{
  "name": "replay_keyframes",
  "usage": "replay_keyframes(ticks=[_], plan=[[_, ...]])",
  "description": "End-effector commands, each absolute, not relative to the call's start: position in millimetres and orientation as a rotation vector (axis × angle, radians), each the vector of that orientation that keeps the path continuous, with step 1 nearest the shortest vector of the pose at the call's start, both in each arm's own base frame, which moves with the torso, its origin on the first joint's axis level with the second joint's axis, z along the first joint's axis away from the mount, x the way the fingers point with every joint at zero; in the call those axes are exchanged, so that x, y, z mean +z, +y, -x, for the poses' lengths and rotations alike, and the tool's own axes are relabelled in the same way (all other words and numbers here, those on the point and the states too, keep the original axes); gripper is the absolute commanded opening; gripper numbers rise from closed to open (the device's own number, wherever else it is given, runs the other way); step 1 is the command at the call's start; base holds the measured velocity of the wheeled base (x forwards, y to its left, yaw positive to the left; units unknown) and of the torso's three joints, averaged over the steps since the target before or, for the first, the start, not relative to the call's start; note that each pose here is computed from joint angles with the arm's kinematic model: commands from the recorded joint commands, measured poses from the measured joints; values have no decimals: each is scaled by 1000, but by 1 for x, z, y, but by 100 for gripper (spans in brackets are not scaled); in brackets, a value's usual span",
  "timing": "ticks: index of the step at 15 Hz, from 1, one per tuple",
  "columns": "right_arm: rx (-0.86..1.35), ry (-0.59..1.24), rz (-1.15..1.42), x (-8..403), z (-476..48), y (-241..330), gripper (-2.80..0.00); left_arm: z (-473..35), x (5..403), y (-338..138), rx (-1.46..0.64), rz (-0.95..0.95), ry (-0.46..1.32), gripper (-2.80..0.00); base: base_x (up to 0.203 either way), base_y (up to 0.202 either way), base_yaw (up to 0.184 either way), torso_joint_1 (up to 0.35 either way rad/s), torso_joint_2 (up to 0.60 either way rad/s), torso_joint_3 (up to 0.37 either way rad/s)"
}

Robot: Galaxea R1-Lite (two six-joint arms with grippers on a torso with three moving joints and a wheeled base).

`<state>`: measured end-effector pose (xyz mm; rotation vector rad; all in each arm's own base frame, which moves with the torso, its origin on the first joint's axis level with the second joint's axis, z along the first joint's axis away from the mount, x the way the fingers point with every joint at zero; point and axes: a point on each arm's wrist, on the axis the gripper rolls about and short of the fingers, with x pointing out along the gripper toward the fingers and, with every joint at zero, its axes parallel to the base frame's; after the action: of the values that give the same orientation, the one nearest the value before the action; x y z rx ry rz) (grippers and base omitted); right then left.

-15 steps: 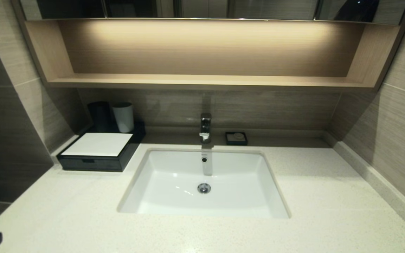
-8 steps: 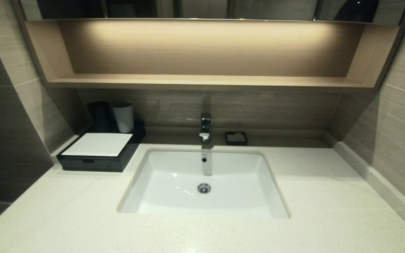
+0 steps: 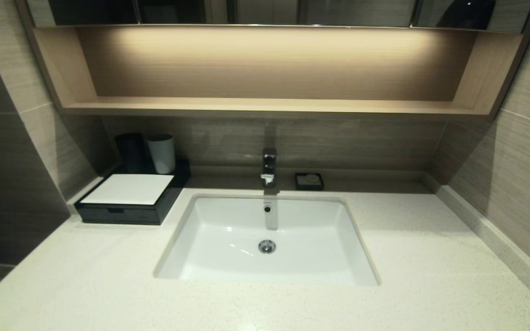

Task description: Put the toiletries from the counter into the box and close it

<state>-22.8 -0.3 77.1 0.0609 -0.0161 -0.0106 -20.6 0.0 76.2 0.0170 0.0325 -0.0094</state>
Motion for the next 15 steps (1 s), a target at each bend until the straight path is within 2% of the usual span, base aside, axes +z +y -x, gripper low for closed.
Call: replay_keyframes(ticks=[1,15], plan=[[-10,-17,-61,77,23,0,-280,23,76,0,-4,1,-4,-280,0,0,0,0,0,0],[-10,-16,-61,77,23,0,-280,23,76,0,-3,14,-6,-280,0,0,0,0,0,0]])
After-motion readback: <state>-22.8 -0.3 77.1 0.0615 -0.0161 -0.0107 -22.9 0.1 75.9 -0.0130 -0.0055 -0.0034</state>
